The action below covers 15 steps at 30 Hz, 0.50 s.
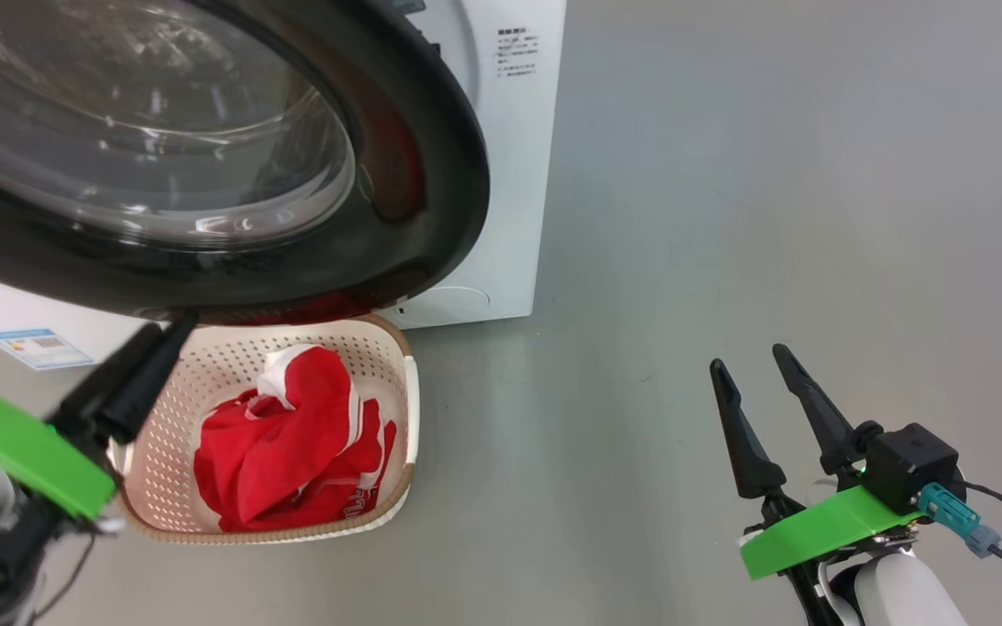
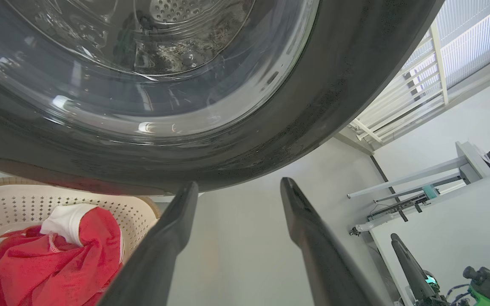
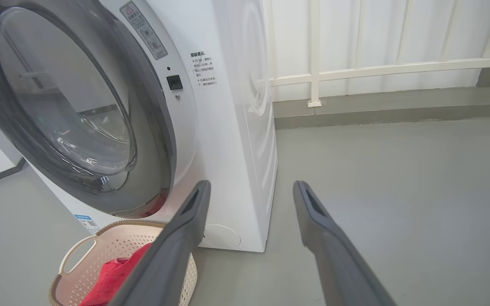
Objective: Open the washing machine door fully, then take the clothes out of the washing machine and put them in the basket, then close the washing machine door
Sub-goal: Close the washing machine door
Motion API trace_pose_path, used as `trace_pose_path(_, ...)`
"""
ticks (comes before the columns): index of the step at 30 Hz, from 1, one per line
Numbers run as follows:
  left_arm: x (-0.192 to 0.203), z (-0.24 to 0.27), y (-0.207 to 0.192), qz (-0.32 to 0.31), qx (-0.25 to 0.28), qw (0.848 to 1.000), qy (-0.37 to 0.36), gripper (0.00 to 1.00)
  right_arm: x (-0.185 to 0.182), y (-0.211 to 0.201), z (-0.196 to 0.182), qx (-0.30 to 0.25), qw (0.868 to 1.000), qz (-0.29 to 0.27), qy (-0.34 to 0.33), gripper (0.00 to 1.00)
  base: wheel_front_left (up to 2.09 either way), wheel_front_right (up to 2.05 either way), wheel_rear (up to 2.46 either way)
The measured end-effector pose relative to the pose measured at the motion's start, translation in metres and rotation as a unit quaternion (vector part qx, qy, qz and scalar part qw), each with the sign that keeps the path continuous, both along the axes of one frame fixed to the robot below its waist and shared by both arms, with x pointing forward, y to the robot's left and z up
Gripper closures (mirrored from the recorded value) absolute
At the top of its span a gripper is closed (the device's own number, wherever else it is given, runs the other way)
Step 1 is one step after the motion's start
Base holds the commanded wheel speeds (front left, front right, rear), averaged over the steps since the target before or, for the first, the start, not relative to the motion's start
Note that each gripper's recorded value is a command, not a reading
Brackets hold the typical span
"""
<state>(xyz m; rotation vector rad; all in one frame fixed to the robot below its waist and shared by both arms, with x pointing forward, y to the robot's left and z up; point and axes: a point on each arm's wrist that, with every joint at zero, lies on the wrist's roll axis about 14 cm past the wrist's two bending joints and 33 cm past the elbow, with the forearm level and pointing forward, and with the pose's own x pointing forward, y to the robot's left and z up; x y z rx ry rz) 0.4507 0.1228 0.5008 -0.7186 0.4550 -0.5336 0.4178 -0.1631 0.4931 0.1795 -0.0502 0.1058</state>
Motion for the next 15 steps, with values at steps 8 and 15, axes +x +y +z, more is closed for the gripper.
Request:
trace_pose_path(8, -0.022, -0.029, 0.011, 0.044, 0.007, 0.999, 0.009, 0.0, -0.007, 0.0, -0.004, 0.0, 1.0, 0.001, 0.007, 0.0, 0.0, 0.0, 0.0)
trace_pose_path(15, -0.04, -0.058, 0.013, 0.069, 0.017, 0.997, 0.019, 0.0, -0.016, -0.012, -0.006, -0.003, 1.0, -0.017, 0.012, 0.0, 0.0, 0.0, 0.0)
